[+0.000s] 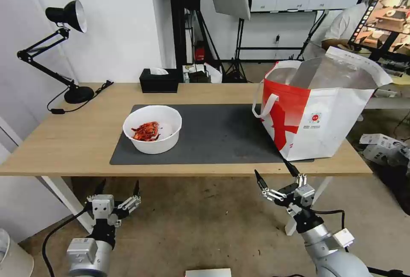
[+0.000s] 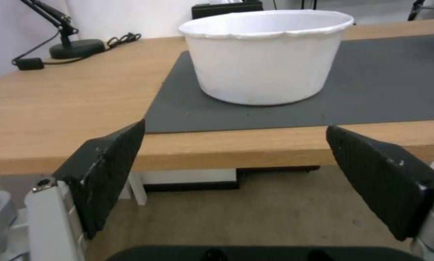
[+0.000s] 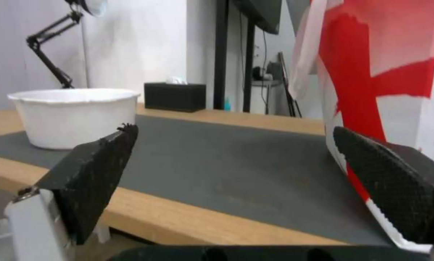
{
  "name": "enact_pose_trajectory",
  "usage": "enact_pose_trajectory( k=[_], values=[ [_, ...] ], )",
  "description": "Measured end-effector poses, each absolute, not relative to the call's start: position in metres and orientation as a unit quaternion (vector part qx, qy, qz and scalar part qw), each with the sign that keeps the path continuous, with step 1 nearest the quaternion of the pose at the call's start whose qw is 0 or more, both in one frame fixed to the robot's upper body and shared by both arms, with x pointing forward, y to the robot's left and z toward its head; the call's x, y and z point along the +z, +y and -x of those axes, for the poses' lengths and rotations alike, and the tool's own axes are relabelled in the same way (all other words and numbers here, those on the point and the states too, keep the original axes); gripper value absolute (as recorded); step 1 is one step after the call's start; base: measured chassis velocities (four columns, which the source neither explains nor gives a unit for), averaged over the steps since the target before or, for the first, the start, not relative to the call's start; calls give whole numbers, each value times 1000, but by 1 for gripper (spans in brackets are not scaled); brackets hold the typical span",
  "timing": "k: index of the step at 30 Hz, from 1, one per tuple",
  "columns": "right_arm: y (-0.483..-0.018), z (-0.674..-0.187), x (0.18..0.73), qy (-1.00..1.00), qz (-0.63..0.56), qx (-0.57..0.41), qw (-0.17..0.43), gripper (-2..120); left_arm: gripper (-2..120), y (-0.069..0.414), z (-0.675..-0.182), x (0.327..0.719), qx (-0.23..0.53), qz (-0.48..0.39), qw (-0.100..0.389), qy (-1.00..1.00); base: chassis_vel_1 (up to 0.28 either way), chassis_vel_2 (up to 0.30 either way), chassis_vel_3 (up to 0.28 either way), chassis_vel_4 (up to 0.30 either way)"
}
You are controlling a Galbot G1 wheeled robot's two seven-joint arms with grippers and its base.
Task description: Pick up the trash from the table and place it into the takeout bag.
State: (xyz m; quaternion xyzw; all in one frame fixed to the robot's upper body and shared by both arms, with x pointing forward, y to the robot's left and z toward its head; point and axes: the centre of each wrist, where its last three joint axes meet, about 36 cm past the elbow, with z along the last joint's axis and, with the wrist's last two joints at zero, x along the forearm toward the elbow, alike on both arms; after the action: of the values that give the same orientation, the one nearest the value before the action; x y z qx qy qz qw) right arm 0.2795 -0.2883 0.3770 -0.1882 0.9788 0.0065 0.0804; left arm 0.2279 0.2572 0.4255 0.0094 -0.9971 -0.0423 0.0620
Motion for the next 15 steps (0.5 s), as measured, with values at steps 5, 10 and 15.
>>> enact_pose_trajectory(
  k=[5,10,15],
  values=[
    [-290,-280,376,982,175,7,71,100,100,256,-228,425,-41,-3,68,-997,0,0,0,0],
    [-292,-281,375,984,168,5,62,100,100,257,-230,424,-41,0,69,-997,0,0,0,0],
    [-292,-281,374,986,164,0,44,100,100,258,-231,421,-41,0,71,-997,0,0,0,0]
  ],
)
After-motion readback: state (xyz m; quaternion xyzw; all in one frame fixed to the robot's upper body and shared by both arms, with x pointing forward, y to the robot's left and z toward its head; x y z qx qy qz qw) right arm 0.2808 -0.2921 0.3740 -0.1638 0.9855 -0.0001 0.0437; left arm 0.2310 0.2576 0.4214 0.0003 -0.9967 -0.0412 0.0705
